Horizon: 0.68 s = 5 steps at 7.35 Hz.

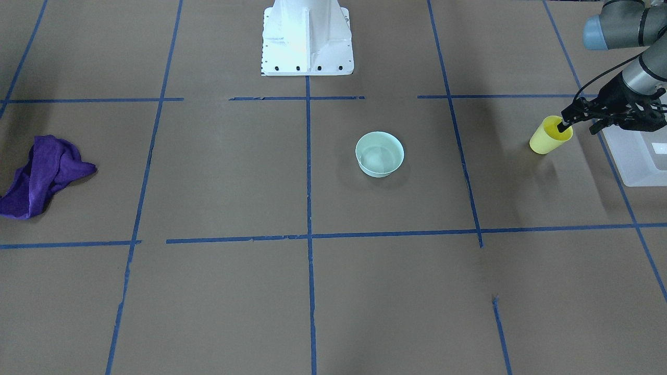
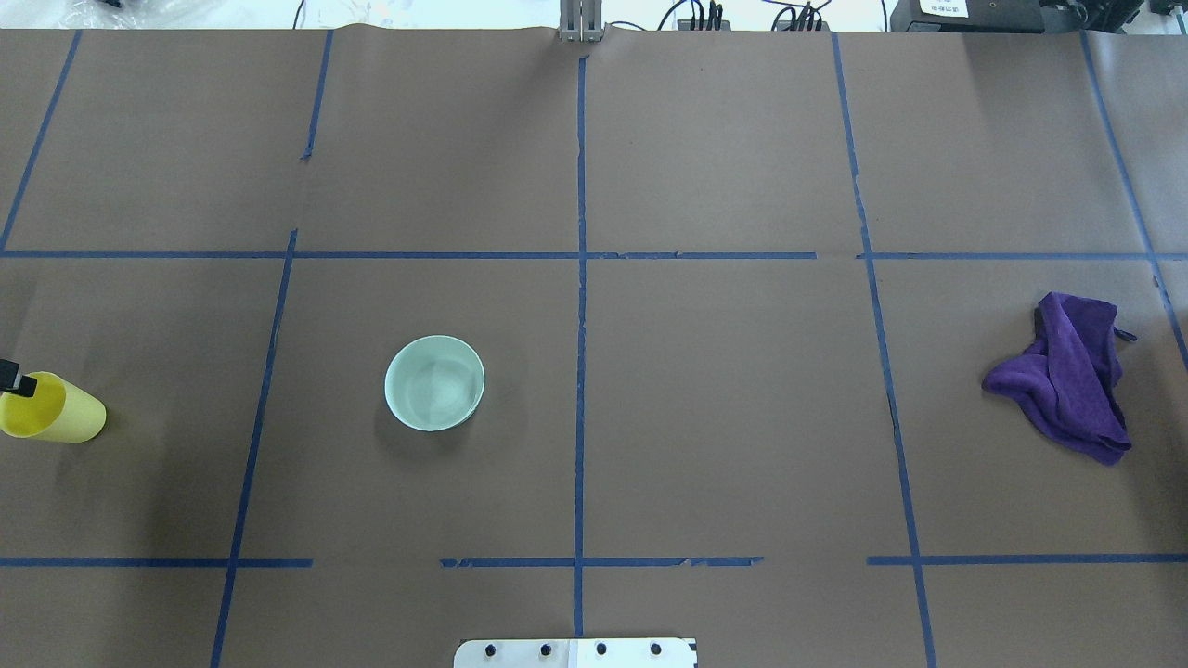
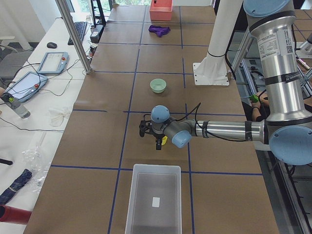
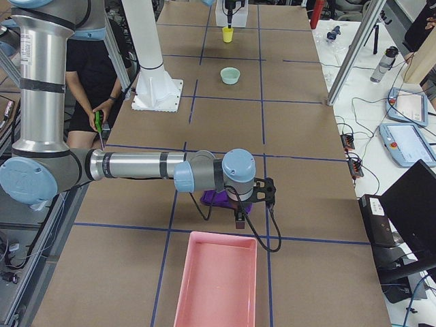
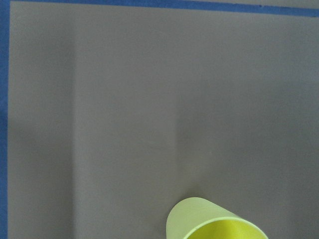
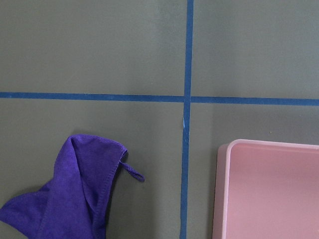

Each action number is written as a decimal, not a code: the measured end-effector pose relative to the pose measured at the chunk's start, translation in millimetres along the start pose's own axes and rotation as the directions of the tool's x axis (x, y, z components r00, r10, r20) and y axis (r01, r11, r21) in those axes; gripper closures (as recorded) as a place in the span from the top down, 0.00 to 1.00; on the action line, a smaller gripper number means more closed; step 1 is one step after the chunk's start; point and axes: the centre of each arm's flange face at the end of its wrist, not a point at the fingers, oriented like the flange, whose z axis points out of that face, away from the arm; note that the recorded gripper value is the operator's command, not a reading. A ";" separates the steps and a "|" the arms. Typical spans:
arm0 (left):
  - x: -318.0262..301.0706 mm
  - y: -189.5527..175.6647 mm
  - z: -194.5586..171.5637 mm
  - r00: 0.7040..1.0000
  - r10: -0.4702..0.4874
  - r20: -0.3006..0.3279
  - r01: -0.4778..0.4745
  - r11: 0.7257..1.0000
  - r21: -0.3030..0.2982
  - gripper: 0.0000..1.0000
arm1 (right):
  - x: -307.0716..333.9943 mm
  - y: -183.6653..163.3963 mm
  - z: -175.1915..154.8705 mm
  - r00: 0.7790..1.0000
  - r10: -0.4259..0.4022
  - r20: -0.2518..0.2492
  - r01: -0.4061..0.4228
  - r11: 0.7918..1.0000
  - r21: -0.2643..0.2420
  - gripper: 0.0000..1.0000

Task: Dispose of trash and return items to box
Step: 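Grasp the yellow cup with the left gripper and lift it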

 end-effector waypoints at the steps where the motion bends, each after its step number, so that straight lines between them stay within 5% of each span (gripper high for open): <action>1: -1.0 3.5 3.8 1.000 0.003 0.003 -0.002 1.000 -0.011 0.89 | 0.0 0.2 0.0 1.000 0.000 0.000 0.000 1.000 0.000 1.00; 5: -2.1 5.2 16.3 1.000 0.001 0.011 0.000 0.999 -0.036 0.43 | -9.2 6.4 -9.0 1.000 -0.013 0.001 0.013 1.000 0.012 1.00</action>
